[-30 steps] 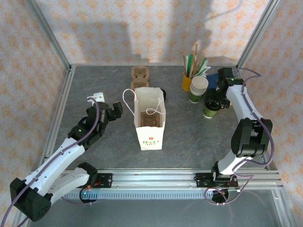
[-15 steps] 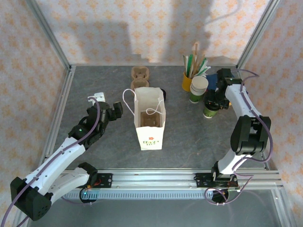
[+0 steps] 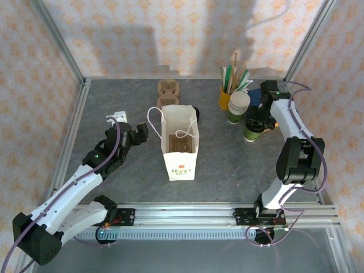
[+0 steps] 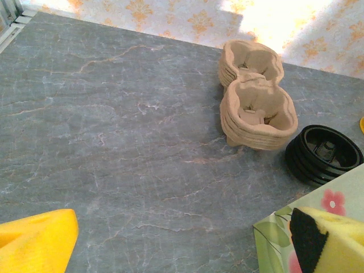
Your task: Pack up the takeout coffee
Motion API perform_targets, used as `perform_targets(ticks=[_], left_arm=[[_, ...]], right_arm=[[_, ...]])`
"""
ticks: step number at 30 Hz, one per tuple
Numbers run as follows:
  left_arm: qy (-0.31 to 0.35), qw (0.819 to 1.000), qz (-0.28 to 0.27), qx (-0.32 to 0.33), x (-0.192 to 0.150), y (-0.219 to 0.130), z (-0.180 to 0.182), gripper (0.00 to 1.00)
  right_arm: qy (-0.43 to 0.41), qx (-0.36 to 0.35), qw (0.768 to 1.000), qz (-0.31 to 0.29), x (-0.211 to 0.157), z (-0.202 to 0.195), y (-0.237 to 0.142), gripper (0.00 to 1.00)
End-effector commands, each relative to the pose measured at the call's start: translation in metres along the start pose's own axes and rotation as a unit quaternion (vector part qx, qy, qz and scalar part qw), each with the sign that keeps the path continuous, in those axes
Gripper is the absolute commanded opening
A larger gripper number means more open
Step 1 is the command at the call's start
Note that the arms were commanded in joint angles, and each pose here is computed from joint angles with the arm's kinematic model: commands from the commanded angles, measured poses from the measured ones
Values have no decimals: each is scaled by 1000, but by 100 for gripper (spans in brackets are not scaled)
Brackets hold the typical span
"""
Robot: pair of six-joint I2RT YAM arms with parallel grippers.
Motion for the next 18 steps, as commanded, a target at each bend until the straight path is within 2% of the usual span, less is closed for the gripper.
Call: perform_targets(ticks=[1, 13, 18], left_arm=[[8, 1000, -4, -1, 8, -4, -2, 97], [9, 1000, -3, 0, 8, -3, -2, 97], [9, 1000, -3, 3, 8, -3, -1, 97]], right_arm=[[7, -16, 1000, 13, 1, -3, -3, 79], [11, -10, 998, 63, -11, -2, 16, 76], [13, -3, 997, 80, -13, -1, 23, 71]])
Point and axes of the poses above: each hand's point on the last joint's axis, 136 mm out from that joint toward the fingers, its own y axis out along the fingers, its own z axis along the line the jaws close on, x = y × z, the point moved 9 cm from there along -y, back along the fingers, and after that the axes turned 9 degrees about -y, right-handed, at the moved point
